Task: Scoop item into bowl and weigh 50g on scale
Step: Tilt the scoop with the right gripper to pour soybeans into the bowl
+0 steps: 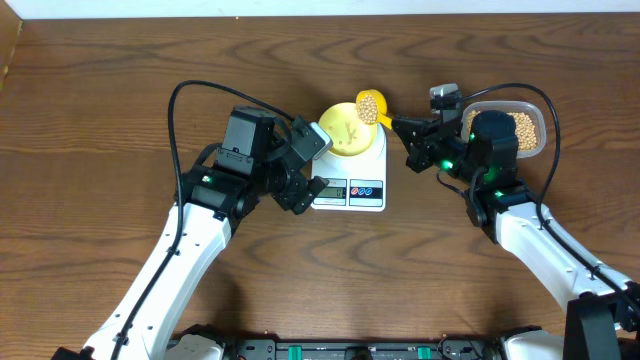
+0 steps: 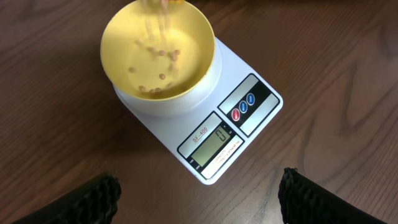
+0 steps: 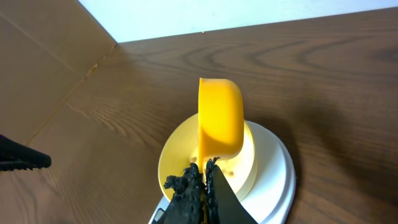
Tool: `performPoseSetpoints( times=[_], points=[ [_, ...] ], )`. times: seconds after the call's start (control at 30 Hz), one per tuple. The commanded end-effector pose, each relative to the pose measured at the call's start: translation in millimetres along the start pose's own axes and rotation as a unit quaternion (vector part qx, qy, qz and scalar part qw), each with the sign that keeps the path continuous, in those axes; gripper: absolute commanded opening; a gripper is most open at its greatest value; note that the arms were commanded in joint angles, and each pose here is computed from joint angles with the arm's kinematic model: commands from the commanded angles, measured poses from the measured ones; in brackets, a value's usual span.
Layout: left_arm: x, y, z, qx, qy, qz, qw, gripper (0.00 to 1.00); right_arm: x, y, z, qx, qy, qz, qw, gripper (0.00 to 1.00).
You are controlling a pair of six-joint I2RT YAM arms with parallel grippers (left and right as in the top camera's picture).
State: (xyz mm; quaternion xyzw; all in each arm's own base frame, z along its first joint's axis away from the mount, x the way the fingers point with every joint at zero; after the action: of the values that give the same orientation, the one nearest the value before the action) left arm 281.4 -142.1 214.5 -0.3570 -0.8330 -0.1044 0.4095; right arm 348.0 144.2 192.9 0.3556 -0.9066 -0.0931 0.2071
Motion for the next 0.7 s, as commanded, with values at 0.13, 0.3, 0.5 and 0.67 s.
performPoseSetpoints(
  times=[0.13, 0.3, 0.5, 0.67],
  points=[
    [1.1, 0.9, 1.8, -0.007, 0.0, -0.002, 1.0, 0.84, -3.1, 1.7, -1.3, 0.032, 0.0, -0.002, 0.999, 0.01],
    [1.1, 0.9, 1.8, -0.007, 0.0, -0.002, 1.0, 0.84, -3.2, 1.6, -1.3, 0.032, 0.0, -0.002, 0.999, 0.01],
    [1.1, 0.9, 1.8, -0.007, 0.0, -0.002, 1.0, 0.84, -3.2, 1.6, -1.3, 0.041, 0.0, -0.002, 0.999, 0.01],
    [1.1, 0.9, 1.8, -0.007, 0.0, -0.002, 1.0, 0.84, -3.1, 1.7, -1.3, 0.044, 0.0, -0.002, 0.999, 0.01]
  ],
)
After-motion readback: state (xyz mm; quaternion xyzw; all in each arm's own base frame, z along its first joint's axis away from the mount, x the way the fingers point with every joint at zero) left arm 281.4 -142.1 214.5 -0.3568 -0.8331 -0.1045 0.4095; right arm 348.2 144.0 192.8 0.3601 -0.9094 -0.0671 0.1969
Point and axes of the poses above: each gripper's point midway between its finger pads, its own x axis back along the fingers, its own y axis along the line the jaws close on, z = x × y, the point moved 6 cm from there along x, back along the fingers, and after that the axes turned 9 degrees about x, right-handed, at the moved point
